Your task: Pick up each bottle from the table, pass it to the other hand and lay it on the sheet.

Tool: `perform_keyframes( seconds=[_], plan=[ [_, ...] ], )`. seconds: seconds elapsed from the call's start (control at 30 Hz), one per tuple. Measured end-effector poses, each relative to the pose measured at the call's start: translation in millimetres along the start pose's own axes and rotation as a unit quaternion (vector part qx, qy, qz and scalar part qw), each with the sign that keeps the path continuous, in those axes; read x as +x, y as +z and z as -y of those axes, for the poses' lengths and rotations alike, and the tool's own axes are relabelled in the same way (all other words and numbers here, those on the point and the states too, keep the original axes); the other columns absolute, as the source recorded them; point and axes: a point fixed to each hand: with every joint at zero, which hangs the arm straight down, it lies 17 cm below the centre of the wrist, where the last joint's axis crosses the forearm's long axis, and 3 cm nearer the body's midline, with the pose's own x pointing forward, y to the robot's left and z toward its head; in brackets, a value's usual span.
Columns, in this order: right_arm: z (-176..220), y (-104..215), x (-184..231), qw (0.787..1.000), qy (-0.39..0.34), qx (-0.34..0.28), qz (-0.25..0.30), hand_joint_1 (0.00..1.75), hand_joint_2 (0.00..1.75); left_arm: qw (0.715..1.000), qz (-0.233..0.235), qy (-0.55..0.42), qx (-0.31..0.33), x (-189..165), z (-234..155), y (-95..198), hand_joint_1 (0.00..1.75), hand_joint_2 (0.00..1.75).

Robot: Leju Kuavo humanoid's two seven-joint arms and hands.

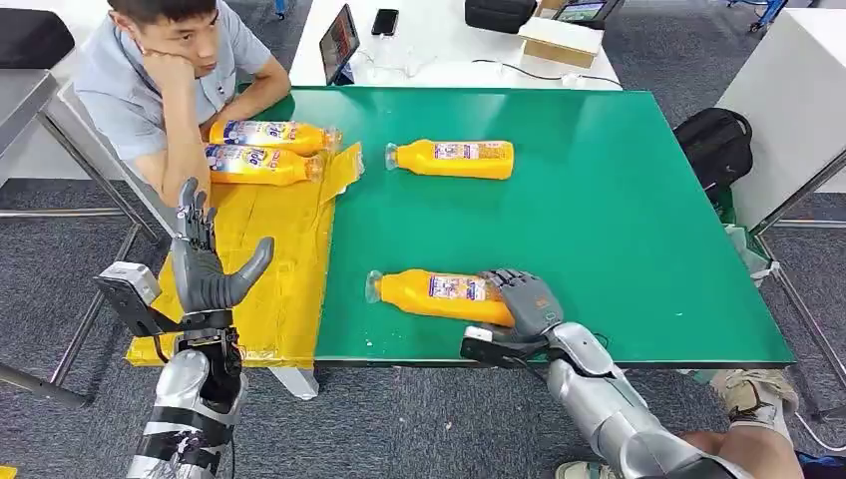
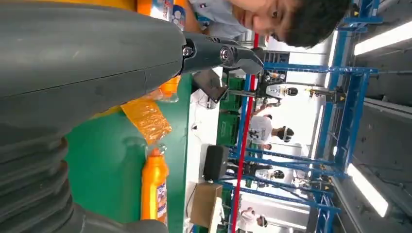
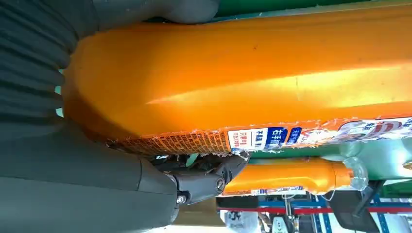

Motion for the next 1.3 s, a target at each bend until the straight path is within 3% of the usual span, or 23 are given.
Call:
perform_keyframes(
  seconds=[0.17, 0.27, 0.4, 0.7, 0.8, 0.97, 1.1, 1.3],
  plan=[
    [-0.4, 0.1, 3.7, 1.0, -0.014, -0.004, 0.0, 1.75, 1.75, 1.0, 0.0, 0.002, 0.001, 0.6, 0.0, -1.1, 0.0, 1.75],
    [-0.2, 3.2, 14.5, 0.997, -0.068, -0.018, 0.011, 1.75, 1.75, 1.0, 0.0, 0.002, 0.0, 0.9, 0.1, -1.0, 0.0, 1.75],
    [12.9, 5.7, 47.5, 0.979, -0.188, -0.072, 0.032, 1.75, 1.75, 1.0, 0.009, -0.006, 0.004, 7.8, 1.0, 0.4, 0.0, 1.75],
    [75.0, 6.2, 93.8, 0.937, -0.287, -0.182, 0.08, 1.75, 1.75, 0.997, 0.054, -0.018, 0.046, 34.0, -9.3, 2.4, 0.0, 1.75],
    [101.8, 9.5, 102.8, 0.921, -0.303, -0.226, 0.093, 1.75, 1.75, 0.998, 0.038, 0.012, 0.055, 30.4, -12.9, 2.2, 0.0, 1.75],
    [145.9, 23.1, 108.7, 0.895, -0.312, -0.3, 0.105, 1.75, 1.75, 0.999, 0.016, 0.013, -0.041, 20.7, 29.6, 20.8, 0.0, 1.75],
    [175.5, 29.3, 117.5, 0.88, -0.31, -0.339, 0.121, 1.75, 1.75, 0.989, -0.011, 0.019, -0.145, 10.0, 87.9, 57.9, 0.0, 1.75],
    [169.7, 12.6, 145.5, 0.894, -0.288, -0.309, 0.153, 1.75, 1.75, 0.958, -0.048, 0.121, -0.255, 15.0, 156.8, 101.6, 0.0, 1.75]
  ],
)
